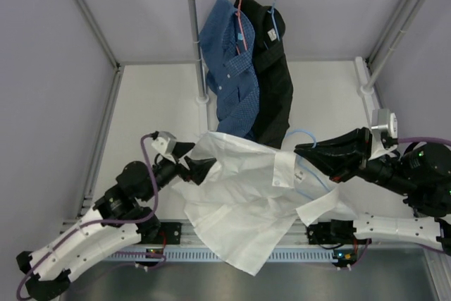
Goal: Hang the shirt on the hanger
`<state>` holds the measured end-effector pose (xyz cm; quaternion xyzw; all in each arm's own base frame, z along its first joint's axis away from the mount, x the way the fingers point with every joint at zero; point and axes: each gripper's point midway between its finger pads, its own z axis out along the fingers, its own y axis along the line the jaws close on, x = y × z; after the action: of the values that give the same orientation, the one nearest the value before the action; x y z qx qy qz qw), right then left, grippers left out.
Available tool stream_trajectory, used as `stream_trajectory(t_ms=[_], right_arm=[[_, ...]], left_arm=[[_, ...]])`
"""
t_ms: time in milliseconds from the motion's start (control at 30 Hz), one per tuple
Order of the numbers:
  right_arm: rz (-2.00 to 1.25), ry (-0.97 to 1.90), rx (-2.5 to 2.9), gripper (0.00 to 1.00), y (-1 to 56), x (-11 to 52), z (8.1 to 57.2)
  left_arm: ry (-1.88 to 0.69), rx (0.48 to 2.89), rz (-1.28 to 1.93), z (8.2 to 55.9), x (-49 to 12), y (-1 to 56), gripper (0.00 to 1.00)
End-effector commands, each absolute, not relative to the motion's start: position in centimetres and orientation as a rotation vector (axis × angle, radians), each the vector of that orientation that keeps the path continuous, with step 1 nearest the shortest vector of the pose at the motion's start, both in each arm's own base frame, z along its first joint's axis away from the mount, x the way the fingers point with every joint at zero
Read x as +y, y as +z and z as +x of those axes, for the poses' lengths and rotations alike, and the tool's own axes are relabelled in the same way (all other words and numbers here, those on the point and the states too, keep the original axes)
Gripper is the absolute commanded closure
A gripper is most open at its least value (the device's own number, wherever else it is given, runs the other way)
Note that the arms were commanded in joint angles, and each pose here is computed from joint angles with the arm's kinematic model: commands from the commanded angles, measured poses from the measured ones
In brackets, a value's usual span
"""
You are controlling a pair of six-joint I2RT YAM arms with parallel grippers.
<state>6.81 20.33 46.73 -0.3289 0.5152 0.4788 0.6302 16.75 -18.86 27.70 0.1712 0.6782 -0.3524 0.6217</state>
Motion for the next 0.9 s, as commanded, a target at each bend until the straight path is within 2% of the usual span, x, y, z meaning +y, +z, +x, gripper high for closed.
stream_trajectory(t_ms=[0, 67, 100, 133, 167, 333, 467, 733, 867], right_arm=[[-0.774, 1.095, 1.170, 1.00, 47.9, 19.8, 6.4], [-0.772, 1.091, 1.169, 1.00, 48.2, 19.4, 6.4], [-0.765, 1.086, 1.169, 1.00, 48.4, 19.2, 6.5], [-0.758, 1.082, 1.167, 1.00, 48.5, 19.0, 6.5], [-0.747, 1.076, 1.167, 1.00, 48.5, 18.8, 6.7], [-0.594, 0.979, 1.206, 1.00, 47.6, 16.4, 9.0], [-0.491, 0.977, 1.147, 1.00, 48.0, 14.5, 9.5], [-0.517, 0.982, 1.133, 1.00, 48.5, 15.6, 9.4], [-0.443, 0.953, 1.144, 1.00, 48.7, 14.7, 10.4]], left_arm=[[-0.914, 1.484, 0.353, 17.6, -21.3, 29.4, 0.02], [-0.932, 1.459, 0.363, 17.8, -22.0, 29.8, 0.15], [-0.921, 1.473, 0.366, 18.3, -22.4, 29.3, 0.28], [-0.909, 1.478, 0.345, 18.7, -22.4, 29.3, 0.86], [-0.888, 1.490, 0.316, 19.2, -22.1, 29.3, 1.00], [-0.636, 1.628, 0.001, 22.9, -17.8, 26.3, 1.00], [-0.549, 1.692, -0.083, 23.2, -16.1, 23.2, 1.00], [-0.661, 1.686, -0.014, 22.7, -18.3, 23.5, 1.00], [-0.567, 1.728, -0.083, 23.3, -16.9, 22.4, 1.00]])
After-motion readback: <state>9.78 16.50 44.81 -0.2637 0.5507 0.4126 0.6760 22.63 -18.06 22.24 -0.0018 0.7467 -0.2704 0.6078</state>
